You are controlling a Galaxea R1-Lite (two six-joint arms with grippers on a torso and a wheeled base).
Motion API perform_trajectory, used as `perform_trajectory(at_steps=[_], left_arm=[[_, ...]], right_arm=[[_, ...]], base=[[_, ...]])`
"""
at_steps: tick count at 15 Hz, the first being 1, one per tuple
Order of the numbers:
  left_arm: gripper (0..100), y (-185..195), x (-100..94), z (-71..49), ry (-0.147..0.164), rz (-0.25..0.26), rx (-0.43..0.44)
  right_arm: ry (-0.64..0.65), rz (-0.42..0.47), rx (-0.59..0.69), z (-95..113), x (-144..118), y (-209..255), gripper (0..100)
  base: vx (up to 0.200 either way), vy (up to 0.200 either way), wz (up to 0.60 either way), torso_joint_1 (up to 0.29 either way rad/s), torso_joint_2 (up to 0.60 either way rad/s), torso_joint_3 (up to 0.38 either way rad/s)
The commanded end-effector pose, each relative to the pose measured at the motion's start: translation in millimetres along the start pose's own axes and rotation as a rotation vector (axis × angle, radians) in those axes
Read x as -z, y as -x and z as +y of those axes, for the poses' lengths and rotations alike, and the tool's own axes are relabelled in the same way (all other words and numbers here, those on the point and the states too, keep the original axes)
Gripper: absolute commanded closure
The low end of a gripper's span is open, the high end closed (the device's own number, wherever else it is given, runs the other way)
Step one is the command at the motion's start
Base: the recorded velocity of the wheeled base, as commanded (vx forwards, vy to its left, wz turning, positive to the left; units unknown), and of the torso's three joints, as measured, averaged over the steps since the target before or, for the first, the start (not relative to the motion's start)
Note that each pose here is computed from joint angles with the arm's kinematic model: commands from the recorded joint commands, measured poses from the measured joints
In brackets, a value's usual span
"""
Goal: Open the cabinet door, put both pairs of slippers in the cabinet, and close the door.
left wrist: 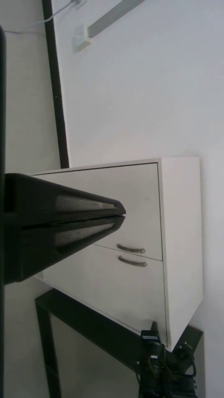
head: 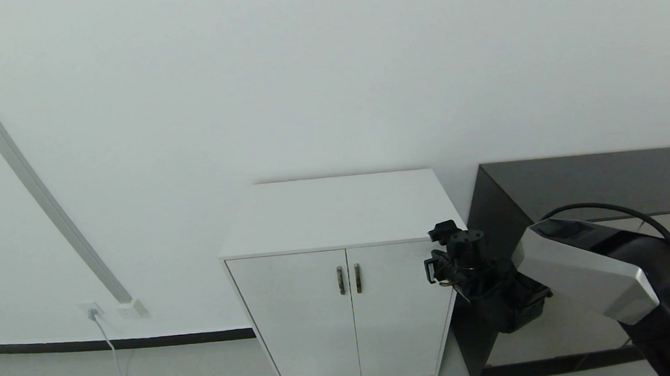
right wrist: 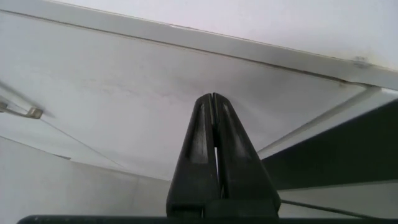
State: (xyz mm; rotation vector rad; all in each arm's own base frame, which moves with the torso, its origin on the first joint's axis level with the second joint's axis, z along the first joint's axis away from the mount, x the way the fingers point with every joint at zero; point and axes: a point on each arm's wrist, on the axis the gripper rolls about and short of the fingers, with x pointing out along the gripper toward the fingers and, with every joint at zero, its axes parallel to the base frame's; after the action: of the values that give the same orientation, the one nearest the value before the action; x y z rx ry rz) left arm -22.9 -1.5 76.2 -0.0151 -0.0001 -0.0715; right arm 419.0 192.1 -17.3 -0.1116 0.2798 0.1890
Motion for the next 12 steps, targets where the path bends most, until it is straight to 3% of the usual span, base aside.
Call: perform_trajectory(at_steps=[1, 9, 12], left_arm=[[100, 0, 0.2, 0.0, 0.000, 0.001, 0.001], [100, 0, -0.2, 0.0, 0.000, -0.001, 0.001], [100, 0, -0.2, 0.0, 0.000, 0.001, 0.001]], right_arm=[[-0.003, -0.009, -0.001, -3, -12, 14, 100], [-0.011, -0.028, 0.019, -23, -26, 76, 100], [-0.023, -0.047, 0.077, -47, -33, 115, 100]], base=[[0.000, 0.000, 0.00, 0.000, 0.00, 0.000], [0.000, 0.000, 0.00, 0.000, 0.00, 0.000], [0.000, 0.000, 0.00, 0.000, 0.00, 0.000]])
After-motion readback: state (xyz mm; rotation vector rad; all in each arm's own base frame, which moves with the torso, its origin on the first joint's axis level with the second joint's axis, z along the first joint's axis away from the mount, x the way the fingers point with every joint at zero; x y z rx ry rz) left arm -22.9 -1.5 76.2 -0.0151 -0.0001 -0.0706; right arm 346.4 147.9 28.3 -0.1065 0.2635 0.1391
